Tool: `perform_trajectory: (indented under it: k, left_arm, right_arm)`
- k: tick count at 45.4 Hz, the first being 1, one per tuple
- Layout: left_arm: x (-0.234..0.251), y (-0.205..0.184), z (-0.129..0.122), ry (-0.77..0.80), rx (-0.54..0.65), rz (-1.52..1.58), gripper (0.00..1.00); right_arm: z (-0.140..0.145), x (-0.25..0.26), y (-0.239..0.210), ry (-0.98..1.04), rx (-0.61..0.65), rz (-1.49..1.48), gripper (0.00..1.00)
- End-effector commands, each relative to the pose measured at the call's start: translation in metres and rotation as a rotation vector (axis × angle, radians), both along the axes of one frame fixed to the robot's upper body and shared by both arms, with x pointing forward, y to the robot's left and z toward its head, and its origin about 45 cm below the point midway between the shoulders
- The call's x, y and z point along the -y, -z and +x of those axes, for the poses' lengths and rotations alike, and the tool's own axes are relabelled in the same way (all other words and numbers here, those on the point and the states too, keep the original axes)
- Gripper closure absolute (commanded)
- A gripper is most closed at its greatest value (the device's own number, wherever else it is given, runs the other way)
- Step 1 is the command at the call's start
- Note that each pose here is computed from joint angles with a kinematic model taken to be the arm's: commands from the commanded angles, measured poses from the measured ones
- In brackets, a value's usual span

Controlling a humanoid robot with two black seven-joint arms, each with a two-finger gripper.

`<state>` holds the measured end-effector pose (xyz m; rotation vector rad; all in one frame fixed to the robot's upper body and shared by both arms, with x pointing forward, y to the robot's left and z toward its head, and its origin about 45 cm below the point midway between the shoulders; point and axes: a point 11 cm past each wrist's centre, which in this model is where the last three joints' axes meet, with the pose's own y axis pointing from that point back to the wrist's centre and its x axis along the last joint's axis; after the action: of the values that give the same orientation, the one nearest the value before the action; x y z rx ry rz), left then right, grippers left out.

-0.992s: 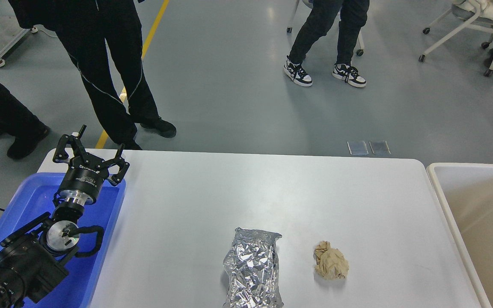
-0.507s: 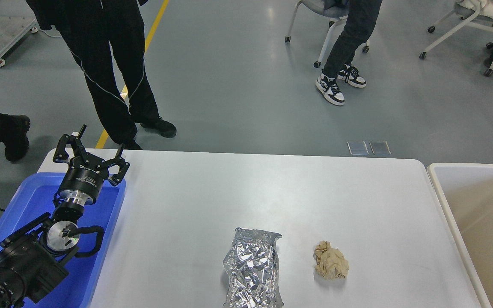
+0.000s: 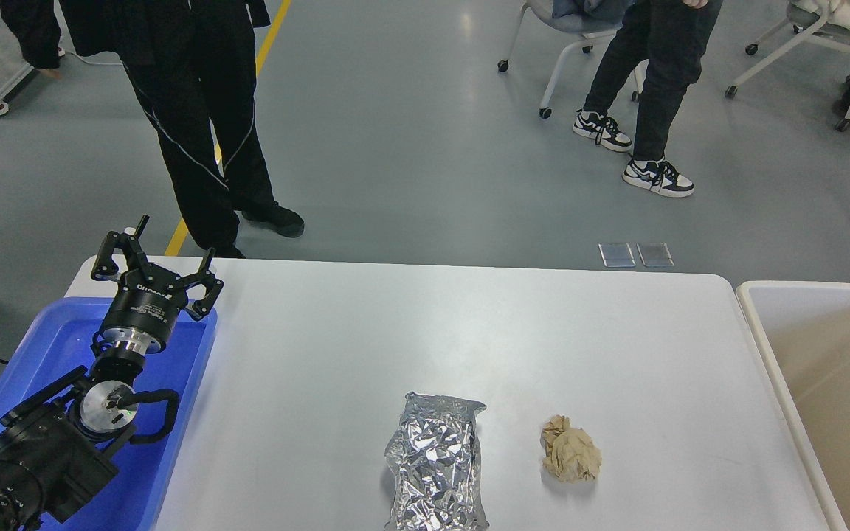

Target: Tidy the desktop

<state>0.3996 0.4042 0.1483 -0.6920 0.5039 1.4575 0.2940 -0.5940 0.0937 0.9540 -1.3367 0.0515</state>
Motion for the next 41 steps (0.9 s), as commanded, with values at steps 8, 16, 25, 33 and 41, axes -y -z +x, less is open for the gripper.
perform_trajectory:
  k: [8,16,25,33,41]
  left_arm:
    - [0.000,0.000,0.000,0.000,-0.001,0.000,0.00]
    - [0.000,0.000,0.000,0.000,-0.001,0.000,0.00]
    - [0.000,0.000,0.000,0.001,0.000,0.000,0.00]
    - [0.000,0.000,0.000,0.000,-0.001,0.000,0.00]
    - [0.000,0.000,0.000,-0.001,0.000,0.000,0.00]
  right_arm:
    - [0.030,-0.001,-0.028,0.005,0.107,-0.003,0.01]
    - [0.042,0.012,-0.055,0.080,0.202,0.118,0.01]
    - [0.080,0.016,-0.121,0.136,0.515,0.363,0.01]
    - [0.109,0.000,-0.175,0.131,0.792,0.602,0.01]
    - [0.134,-0.034,-0.221,0.026,0.949,0.771,0.01]
